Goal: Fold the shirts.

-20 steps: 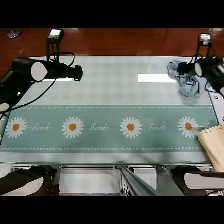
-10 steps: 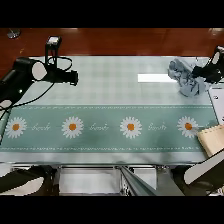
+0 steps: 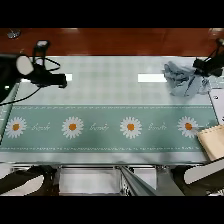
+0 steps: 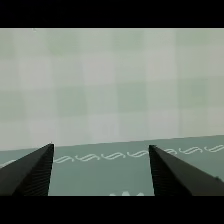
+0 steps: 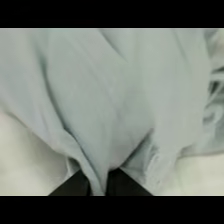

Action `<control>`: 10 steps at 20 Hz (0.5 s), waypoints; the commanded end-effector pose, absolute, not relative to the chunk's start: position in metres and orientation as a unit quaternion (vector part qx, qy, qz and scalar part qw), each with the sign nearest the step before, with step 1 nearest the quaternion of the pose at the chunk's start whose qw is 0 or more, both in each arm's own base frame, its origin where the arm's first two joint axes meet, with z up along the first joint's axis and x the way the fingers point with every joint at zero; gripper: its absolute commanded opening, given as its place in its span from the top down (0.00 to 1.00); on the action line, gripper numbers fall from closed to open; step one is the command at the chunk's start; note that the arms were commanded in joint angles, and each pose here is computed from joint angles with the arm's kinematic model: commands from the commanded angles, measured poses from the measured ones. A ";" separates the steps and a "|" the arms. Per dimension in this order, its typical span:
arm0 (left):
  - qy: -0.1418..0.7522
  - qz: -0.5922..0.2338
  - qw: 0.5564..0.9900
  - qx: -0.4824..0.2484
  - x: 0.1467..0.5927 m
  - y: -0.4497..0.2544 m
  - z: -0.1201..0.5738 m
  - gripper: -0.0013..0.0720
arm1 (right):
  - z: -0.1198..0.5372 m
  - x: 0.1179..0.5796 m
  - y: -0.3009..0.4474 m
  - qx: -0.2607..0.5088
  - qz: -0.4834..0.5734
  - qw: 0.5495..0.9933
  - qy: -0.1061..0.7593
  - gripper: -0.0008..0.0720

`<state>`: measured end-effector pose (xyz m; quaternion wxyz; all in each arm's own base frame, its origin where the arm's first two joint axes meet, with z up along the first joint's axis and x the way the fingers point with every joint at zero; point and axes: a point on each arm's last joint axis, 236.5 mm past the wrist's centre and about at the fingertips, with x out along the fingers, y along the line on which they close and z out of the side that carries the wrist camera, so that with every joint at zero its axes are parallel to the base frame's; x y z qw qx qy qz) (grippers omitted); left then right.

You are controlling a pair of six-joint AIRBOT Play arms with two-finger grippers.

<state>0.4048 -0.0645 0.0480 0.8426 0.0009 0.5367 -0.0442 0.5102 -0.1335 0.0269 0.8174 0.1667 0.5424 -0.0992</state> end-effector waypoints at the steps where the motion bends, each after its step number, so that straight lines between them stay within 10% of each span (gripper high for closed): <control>1: 0.525 -0.106 0.843 -0.050 0.354 -0.085 0.089 0.02 | 0.184 0.521 -0.060 0.152 0.031 0.912 0.379 0.95; 10: 0.486 -0.200 0.845 -0.100 0.244 -0.140 0.037 0.02 | 0.438 0.392 0.045 0.030 0.100 0.991 0.084 0.95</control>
